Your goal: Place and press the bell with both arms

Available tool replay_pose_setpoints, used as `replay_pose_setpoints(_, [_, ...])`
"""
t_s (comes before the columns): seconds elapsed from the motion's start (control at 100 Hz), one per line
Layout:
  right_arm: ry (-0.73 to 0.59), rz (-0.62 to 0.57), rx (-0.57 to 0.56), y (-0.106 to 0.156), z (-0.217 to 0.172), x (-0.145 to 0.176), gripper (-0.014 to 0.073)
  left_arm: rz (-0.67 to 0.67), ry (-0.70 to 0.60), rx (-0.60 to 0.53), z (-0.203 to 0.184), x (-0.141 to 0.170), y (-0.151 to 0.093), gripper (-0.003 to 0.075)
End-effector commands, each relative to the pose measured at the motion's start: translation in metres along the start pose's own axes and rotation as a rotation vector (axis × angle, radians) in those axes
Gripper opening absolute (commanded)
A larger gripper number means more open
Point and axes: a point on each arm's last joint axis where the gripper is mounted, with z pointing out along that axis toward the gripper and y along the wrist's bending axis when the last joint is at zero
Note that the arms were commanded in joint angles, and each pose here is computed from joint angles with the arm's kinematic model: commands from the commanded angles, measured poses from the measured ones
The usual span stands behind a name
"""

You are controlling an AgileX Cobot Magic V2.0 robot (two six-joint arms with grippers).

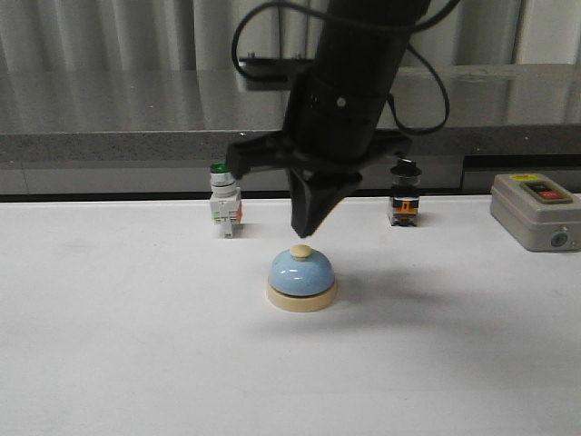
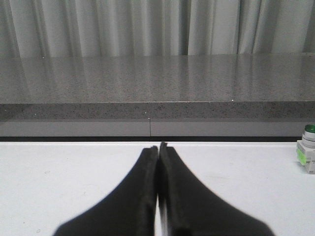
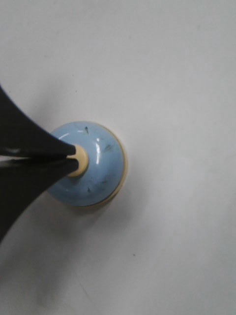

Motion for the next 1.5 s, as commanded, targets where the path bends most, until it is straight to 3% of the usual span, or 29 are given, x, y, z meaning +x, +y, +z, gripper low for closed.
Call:
replay_pose_setpoints(0.0, [-0.185, -0.024, -0.006, 0.002, -0.059, -0.018, -0.006, -0.015, -0.074, 0.012, -0.001, 0.004, -0.001, -0.002])
replay_pose_setpoints(0.36, [-0.362, 0.014, 0.073, -0.032, -0.145, -0.006, -0.006, -0.015, -0.074, 0.012, -0.001, 0.004, -0.001, -0.002])
replay_pose_setpoints(0.81, [-0.538, 0.189, 0.216, -0.085, -0.205, 0.099, -0.006, -0.015, -0.074, 0.012, -0.001, 0.004, -0.001, -0.0019])
replay_pose_setpoints(1.24, [-0.799, 0.166, 0.279, -0.062, -0.238, 0.211, -0.006, -0.015, -0.074, 0.012, -0.001, 0.004, -0.001, -0.002])
replay_pose_setpoints(1.49, [-0.899, 0.153, 0.286, -0.051, -0.246, 0.249, -0.006, -0.015, -0.074, 0.012, -0.001, 0.004, -0.001, -0.002])
